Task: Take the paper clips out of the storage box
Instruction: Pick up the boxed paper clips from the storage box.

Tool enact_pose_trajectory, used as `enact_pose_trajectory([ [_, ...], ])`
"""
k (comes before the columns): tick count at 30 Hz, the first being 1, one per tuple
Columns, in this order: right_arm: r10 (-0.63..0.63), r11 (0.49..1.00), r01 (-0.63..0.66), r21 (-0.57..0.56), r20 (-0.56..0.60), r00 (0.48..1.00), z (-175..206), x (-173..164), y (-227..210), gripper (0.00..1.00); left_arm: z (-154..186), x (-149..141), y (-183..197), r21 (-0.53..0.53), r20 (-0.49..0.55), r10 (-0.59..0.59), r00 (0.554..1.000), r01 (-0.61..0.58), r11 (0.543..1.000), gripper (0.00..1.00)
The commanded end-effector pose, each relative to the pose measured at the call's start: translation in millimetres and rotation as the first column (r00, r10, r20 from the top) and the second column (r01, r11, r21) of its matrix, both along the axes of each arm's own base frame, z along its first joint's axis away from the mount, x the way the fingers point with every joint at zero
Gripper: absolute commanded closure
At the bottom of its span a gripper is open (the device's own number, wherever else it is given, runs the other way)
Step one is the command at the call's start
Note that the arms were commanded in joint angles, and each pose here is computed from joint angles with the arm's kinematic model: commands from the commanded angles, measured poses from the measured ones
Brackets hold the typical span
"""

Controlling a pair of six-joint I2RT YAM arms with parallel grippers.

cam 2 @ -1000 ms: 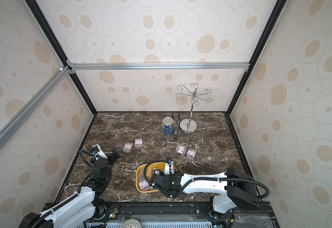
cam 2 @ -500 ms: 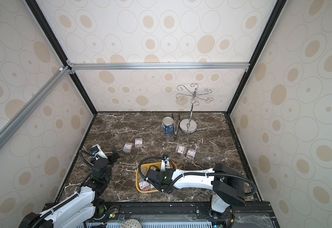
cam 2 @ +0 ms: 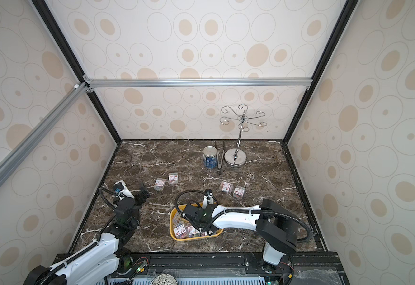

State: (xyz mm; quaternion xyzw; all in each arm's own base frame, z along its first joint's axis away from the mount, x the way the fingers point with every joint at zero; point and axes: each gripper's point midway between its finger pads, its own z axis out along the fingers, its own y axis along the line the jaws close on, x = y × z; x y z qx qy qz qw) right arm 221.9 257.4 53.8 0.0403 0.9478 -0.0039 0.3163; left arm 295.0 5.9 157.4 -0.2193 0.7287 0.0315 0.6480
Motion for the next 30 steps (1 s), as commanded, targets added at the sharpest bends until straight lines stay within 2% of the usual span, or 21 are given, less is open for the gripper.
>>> enact_pose_trajectory([
  [1, -0.010, 1.000, 0.010, 0.000, -0.021, 1.000, -5.3, 2.0, 3.7, 0.22, 3.9, -1.7, 5.5, -0.018, 0.021, 0.030, 0.999, -0.029, 0.999, 0.00],
  [8, -0.028, 1.000, 0.027, -0.014, -0.032, 0.999, -9.9, -0.3, -1.7, 0.32, 3.3, -2.0, 5.8, -0.017, 0.020, 0.031, 0.999, -0.031, 0.999, 0.00],
  [19, 0.009, 0.998, -0.008, 0.067, -0.025, 1.000, 0.0, -4.3, 2.7, 0.66, 3.4, -2.4, 6.2, -0.019, 0.022, 0.033, 0.999, -0.032, 0.999, 0.00],
  [26, 0.031, 0.995, -0.029, 0.092, -0.027, 0.999, 3.9, -4.7, 8.2, 0.71, 3.4, -2.4, 6.4, -0.020, 0.021, 0.034, 0.999, -0.034, 0.999, 0.00],
  [30, 0.042, 0.992, -0.039, 0.123, -0.018, 0.999, 10.7, -5.8, 9.6, 0.82, 3.2, -2.3, 6.6, -0.020, 0.020, 0.035, 0.999, -0.034, 0.999, 0.00],
])
